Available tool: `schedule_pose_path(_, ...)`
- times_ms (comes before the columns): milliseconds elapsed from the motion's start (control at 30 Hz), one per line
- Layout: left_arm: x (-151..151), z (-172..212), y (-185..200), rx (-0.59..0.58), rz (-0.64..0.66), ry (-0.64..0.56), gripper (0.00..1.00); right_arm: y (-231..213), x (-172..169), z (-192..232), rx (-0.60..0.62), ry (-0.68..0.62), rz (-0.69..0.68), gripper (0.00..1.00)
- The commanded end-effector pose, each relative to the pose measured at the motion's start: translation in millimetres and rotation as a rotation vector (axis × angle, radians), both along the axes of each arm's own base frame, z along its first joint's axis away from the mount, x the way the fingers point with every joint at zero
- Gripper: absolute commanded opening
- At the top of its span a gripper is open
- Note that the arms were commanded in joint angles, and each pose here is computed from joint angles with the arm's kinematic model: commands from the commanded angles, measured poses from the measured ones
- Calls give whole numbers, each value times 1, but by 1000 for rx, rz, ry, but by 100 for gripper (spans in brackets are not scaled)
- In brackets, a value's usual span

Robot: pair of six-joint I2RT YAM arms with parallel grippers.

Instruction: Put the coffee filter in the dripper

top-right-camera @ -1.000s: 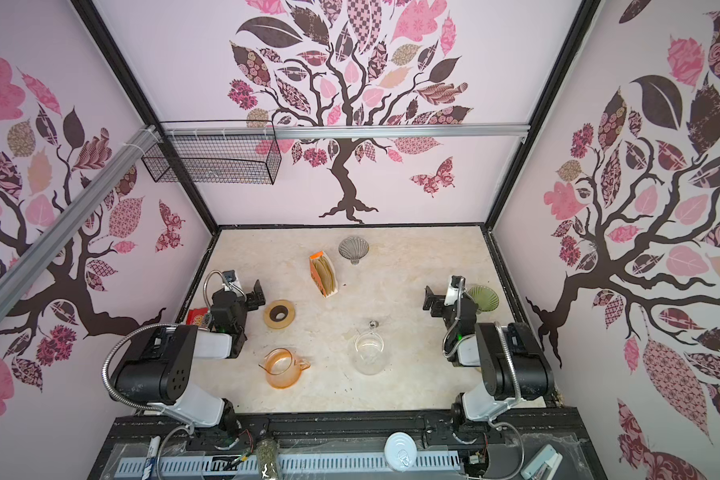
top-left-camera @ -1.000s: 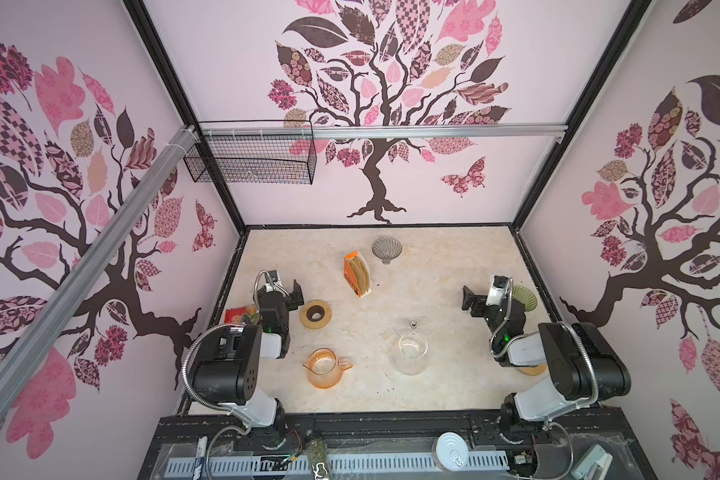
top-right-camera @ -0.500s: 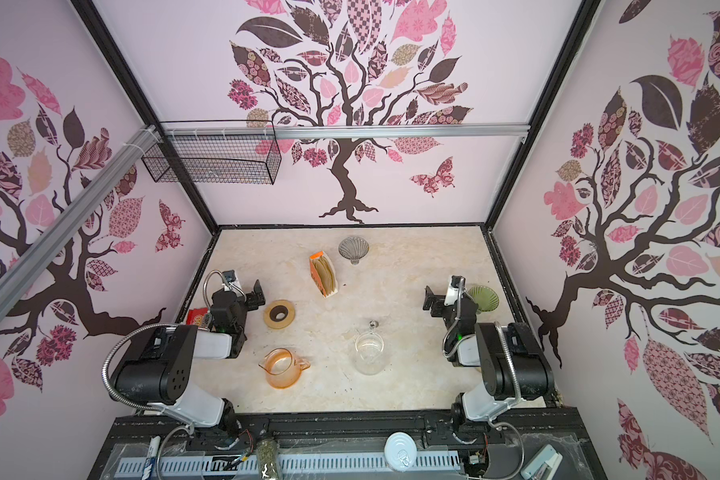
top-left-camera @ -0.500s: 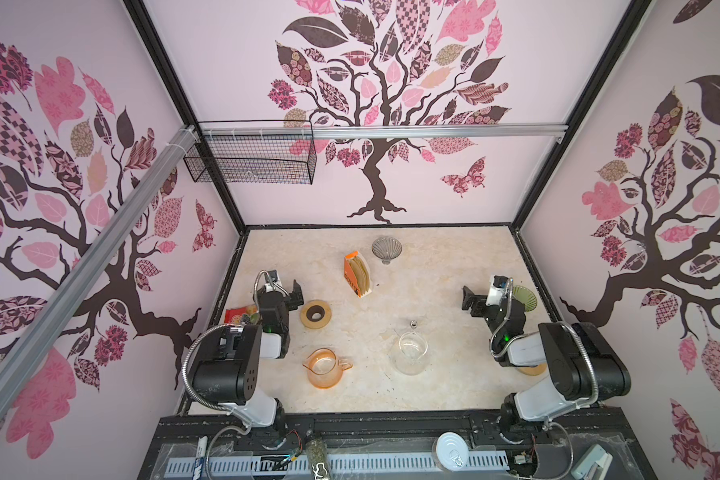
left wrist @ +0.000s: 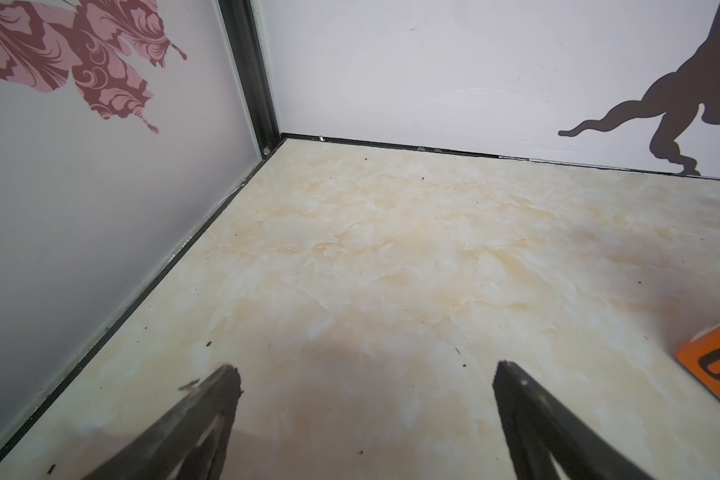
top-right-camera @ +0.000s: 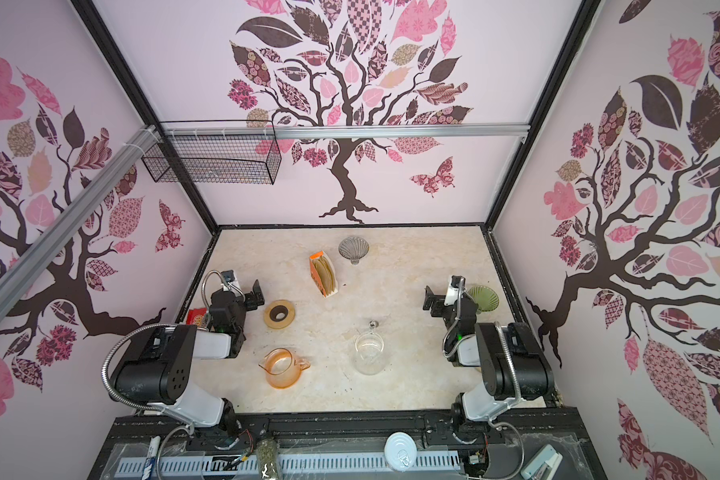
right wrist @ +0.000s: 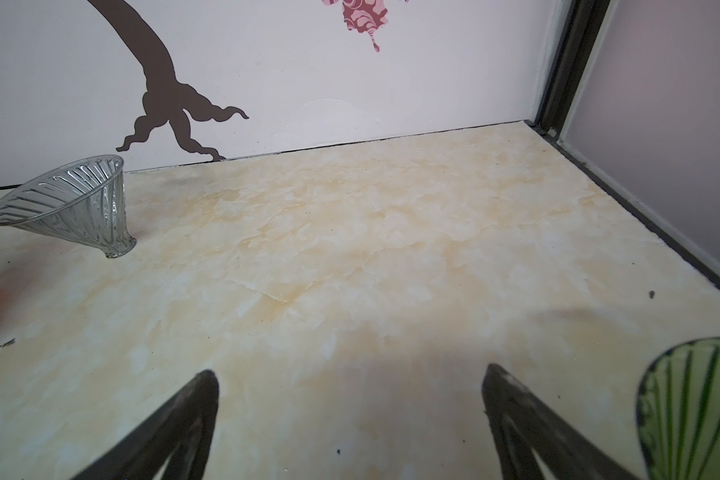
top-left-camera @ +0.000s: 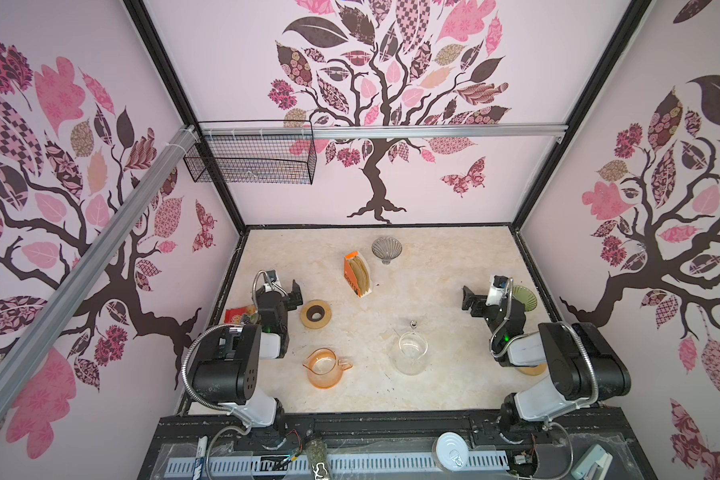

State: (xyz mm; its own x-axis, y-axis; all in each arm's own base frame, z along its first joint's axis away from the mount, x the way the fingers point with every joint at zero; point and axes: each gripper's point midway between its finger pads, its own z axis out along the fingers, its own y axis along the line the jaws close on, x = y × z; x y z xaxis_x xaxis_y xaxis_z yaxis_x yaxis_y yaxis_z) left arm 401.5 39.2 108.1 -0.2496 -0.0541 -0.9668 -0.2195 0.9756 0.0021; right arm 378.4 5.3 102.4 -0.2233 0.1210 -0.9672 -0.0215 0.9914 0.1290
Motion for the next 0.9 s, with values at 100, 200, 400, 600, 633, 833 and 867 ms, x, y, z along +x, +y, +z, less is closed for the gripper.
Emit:
schedule_pose_path(100, -3, 3, 4, -30, -5, -15, 98, 0, 6, 10, -17, -35, 1, 100)
schedule_pose_path(200, -1, 13, 7, -31, 12, 22, 98, 3, 5, 20, -19, -60, 17, 100)
schedule_pose_path(400, 0, 57, 17, -74, 87, 2, 98, 23, 17, 67, -40, -58, 118, 100)
schedule_pose_path(600, -2, 115, 7, -288, 113, -45, 98, -6, 21, 157, 222, -228, -119, 100)
schedule_pose_path(633, -3, 124, 3, -333, 108, -52, 98, -17, 23, 164, 288, -196, -199, 100)
schedule_pose_path(833, -24, 154, -12, -536, 154, 34, 98, -58, 13, 187, 527, 3, -530, 100)
schedule_pose_path(867, -23, 160, -20, -548, 117, 38, 98, -58, 14, 192, 558, 5, -499, 100)
